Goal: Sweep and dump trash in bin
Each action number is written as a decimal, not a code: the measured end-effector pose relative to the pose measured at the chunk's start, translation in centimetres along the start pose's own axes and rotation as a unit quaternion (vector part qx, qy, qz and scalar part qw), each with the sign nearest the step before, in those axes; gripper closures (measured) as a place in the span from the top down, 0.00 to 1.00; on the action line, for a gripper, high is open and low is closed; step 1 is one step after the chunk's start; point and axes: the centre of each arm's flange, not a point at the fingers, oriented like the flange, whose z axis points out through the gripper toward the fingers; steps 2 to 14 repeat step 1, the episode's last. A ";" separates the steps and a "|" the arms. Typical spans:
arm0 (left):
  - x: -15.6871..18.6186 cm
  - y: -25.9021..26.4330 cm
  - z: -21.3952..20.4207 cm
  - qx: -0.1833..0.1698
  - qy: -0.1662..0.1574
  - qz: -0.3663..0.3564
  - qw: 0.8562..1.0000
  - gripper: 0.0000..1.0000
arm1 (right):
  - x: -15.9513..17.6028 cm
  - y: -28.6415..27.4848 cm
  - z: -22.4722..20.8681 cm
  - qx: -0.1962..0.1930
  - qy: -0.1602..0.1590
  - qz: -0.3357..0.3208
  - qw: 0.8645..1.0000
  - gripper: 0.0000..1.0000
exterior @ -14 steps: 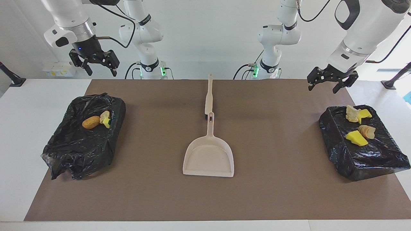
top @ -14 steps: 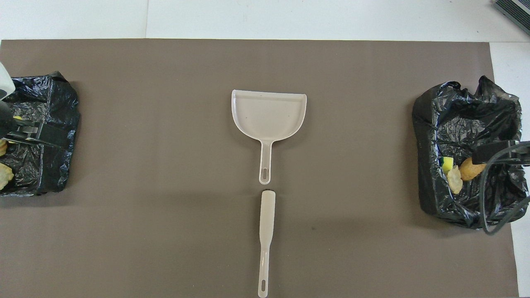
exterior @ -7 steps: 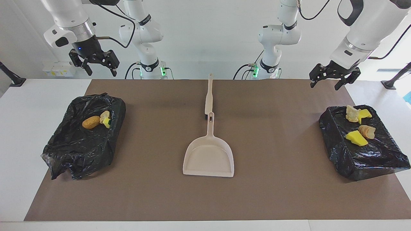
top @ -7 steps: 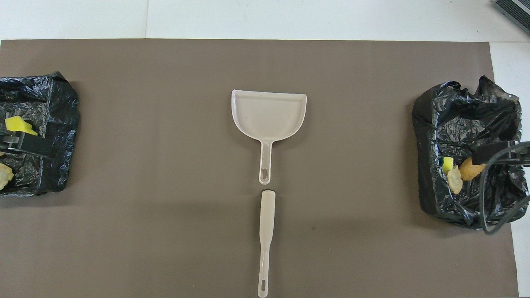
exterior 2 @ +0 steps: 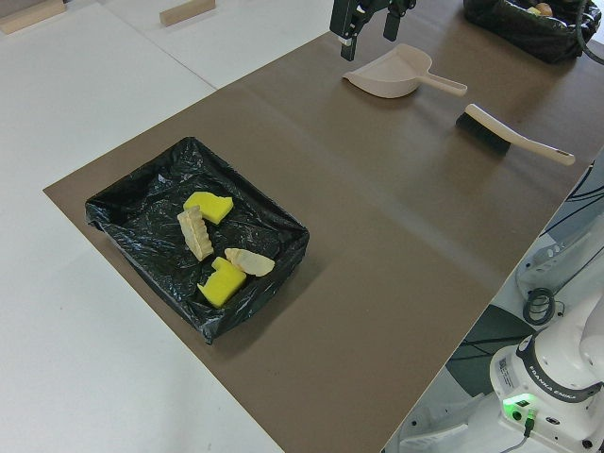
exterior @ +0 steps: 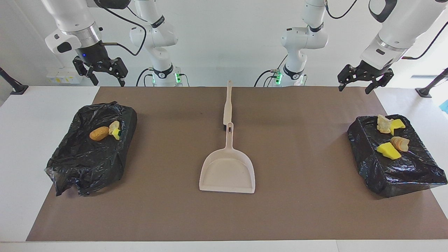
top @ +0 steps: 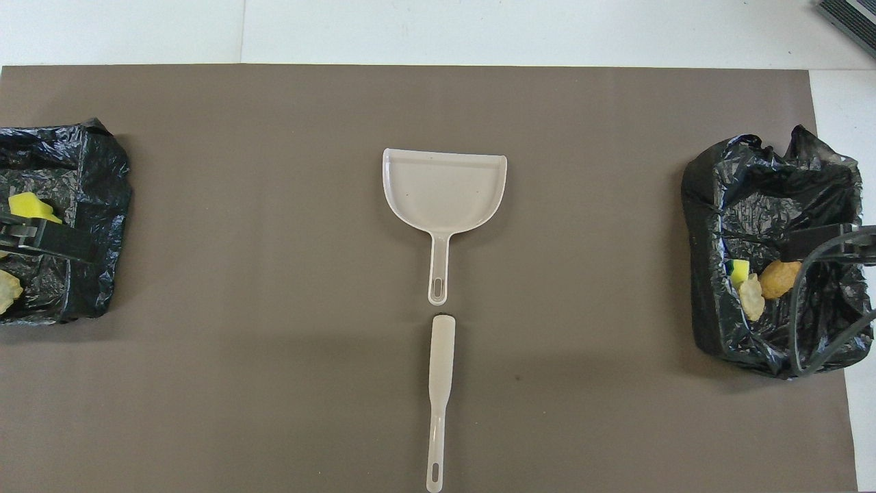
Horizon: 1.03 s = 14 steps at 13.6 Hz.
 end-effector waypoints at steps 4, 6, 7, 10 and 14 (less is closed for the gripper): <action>0.0 0.0 0.0 0.000 0.000 0.000 1.000 1.00 | 0.0 0.3 0.0 0.000 0.000 0.003 1.000 1.00; 0.0 0.0 0.0 0.000 0.000 0.000 1.000 1.00 | 0.0 0.3 0.0 0.000 0.000 0.003 1.000 1.00; 0.0 0.0 0.0 0.000 0.000 0.000 1.000 1.00 | 0.0 0.3 0.0 0.000 0.000 0.003 1.000 1.00; 0.0 0.0 0.0 0.000 0.000 0.000 1.000 1.00 | 0.0 0.3 0.0 0.000 0.000 0.003 1.000 1.00; 0.0 0.0 0.0 0.000 0.000 0.000 1.000 1.00 | 0.0 0.3 0.0 0.000 0.000 0.003 1.000 1.00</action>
